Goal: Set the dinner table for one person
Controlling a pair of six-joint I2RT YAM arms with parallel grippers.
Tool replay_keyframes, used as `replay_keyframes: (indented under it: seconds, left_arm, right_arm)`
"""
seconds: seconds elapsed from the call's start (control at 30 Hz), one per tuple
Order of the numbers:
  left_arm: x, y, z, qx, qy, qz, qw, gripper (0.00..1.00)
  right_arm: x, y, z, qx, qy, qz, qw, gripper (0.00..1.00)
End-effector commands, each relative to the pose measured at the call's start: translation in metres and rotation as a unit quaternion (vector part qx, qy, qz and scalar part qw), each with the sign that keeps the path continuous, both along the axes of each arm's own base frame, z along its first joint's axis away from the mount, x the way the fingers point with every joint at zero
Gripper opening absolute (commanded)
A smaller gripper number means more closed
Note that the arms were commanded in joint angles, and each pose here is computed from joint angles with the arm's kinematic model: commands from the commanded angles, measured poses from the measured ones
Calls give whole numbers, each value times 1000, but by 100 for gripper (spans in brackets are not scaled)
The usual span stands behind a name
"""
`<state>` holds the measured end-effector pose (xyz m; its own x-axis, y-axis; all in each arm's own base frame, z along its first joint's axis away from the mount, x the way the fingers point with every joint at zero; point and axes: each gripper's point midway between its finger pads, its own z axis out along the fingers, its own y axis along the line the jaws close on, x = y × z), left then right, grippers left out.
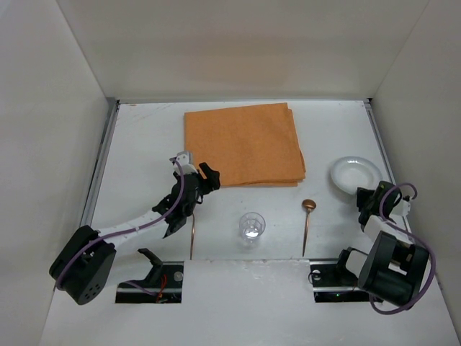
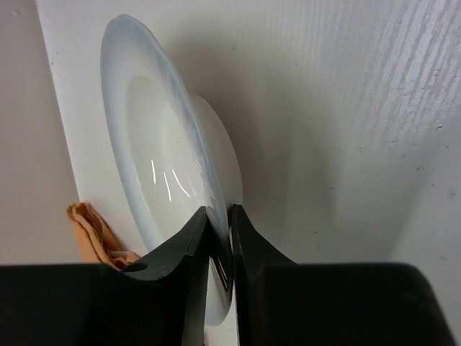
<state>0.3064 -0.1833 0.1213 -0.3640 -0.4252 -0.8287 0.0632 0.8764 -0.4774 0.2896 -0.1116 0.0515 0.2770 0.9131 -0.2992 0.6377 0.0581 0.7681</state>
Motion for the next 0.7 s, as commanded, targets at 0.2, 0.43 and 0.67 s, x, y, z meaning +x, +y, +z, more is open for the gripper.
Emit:
replay_keyframes:
  seconds: [0.2,0.43,0.67]
  left_arm:
    - [8,17,7,-14,-21,35,999,62]
    - [19,24,3,4,-10,60,998,53]
    - [21,32,11,20,-1,90,996,47]
  right_arm:
    - [31,13,106,-126,-120,46,984,5]
    - [78,124,193,-141,-217,212,942,5]
    - [139,279,203,-86,-259,402,874,6]
